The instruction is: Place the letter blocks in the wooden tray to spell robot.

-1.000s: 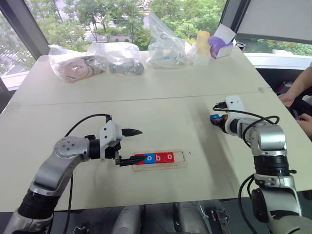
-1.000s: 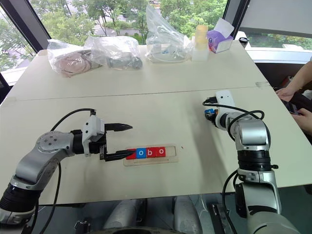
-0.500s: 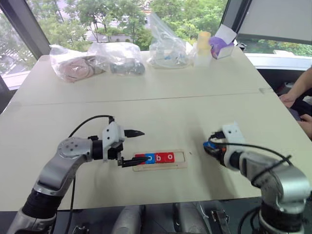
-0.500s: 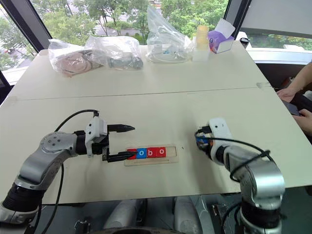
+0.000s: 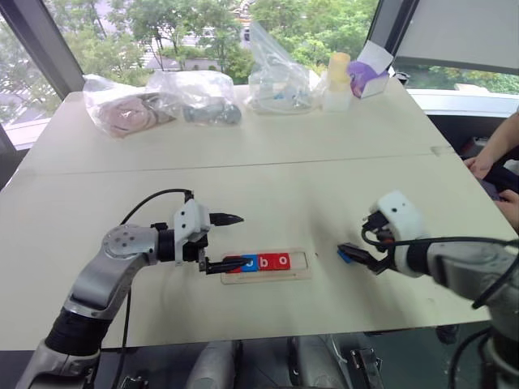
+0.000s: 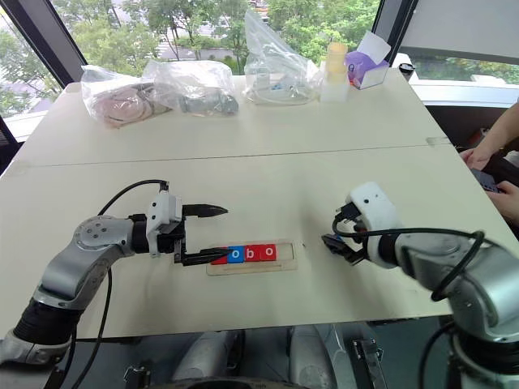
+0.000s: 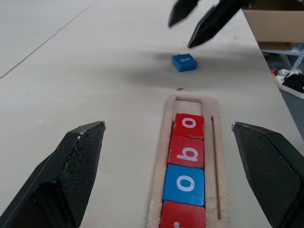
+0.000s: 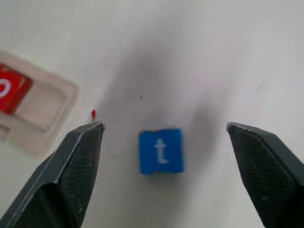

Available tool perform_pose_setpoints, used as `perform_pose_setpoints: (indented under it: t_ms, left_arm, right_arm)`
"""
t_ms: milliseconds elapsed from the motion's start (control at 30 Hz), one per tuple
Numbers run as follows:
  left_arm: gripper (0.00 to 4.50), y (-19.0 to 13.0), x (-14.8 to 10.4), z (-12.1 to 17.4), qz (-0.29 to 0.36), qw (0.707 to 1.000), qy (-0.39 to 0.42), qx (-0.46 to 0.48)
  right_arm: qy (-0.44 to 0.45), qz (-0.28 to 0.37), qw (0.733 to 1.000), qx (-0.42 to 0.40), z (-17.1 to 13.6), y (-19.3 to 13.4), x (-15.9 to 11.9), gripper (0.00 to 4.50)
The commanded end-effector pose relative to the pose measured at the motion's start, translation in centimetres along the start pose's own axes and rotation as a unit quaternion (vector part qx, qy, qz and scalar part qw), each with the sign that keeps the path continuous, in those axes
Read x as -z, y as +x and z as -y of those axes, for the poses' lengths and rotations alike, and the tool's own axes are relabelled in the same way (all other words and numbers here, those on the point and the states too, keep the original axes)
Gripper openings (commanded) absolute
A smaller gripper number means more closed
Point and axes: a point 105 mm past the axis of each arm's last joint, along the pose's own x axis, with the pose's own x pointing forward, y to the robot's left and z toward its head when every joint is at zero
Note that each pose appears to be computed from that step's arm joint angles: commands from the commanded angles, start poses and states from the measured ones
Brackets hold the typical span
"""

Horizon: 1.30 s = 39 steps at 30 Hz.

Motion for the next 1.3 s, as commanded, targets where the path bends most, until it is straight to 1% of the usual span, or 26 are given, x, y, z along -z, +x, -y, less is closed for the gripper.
perform_pose_setpoints:
  t_ms: [33, 67, 133, 233, 333, 400, 600, 767, 900, 1033, 1133, 1233, 1267, 1300]
  left_arm:
    - [4.50, 0.0, -0.7, -0.1, 0.005, 1.000, 0.021, 0.001]
    - [4.50, 0.0, -0.7, -0.2, 0.005, 1.000, 0.021, 0.000]
    - [4.50, 0.0, -0.8, -0.2, 0.004, 1.000, 0.024, 0.000]
    - [4.50, -0.2, -0.9, -0.3, 0.004, 1.000, 0.025, -0.006]
    - [4.50, -0.4, -1.0, -0.3, 0.003, 1.000, 0.026, -0.011]
    - [4.50, -0.5, -1.0, -0.2, 0.002, 1.000, 0.025, -0.016]
    - [4.50, -0.7, -1.0, -0.1, 0.001, 0.999, 0.022, -0.024]
    - [4.50, -0.7, -1.1, -0.2, 0.001, 0.999, 0.022, -0.028]
    - [4.50, -0.7, -1.2, -0.3, 0.002, 0.999, 0.023, -0.031]
    - [4.50, -0.7, -1.2, -0.4, 0.002, 0.999, 0.023, -0.033]
    - [4.50, -0.8, -1.2, -0.4, 0.001, 0.999, 0.023, -0.036]
    - [4.50, -0.9, -1.2, -0.4, 0.001, 0.999, 0.023, -0.039]
    - [4.50, -0.9, -1.2, -0.4, 0.001, 0.999, 0.023, -0.039]
    - [4.50, -0.9, -1.2, -0.4, 0.001, 0.999, 0.023, -0.040]
  right_arm:
    - [-0.125, 0.029, 0.989, -0.069, 0.6, 0.2, -0.5, 4.42]
    - [-0.176, 0.033, 0.981, -0.079, 1.2, 0.3, -0.3, 4.42]
    - [-0.264, 0.013, 0.957, -0.116, 2.1, 0.7, 1.0, 4.42]
    - [-0.327, -0.016, 0.932, -0.154, 3.1, 1.4, 2.4, 4.42]
    - [-0.376, -0.017, 0.911, -0.171, 3.7, 2.4, 2.5, 4.42]
    - [-0.389, -0.007, 0.903, -0.181, 3.9, 3.0, 2.4, 4.42]
    - [-0.398, 0.017, 0.896, -0.195, 4.3, 4.4, 1.9, 4.42]
    - [-0.401, 0.029, 0.891, -0.213, 4.3, 5.0, 1.7, 4.42]
    - [-0.419, 0.036, 0.877, -0.230, 3.9, 5.4, 1.4, 4.42]
    - [-0.424, 0.042, 0.872, -0.240, 3.6, 5.6, 1.0, 4.42]
    - [-0.424, 0.039, 0.871, -0.245, 3.6, 5.7, 1.0, 3.62]
    - [-0.418, 0.040, 0.873, -0.248, 3.5, 5.9, 1.1, 2.13]
    - [-0.413, 0.040, 0.875, -0.248, 3.4, 5.9, 1.2, 1.52]
    - [-0.407, 0.038, 0.879, -0.247, 3.5, 5.9, 1.2, 1.15]
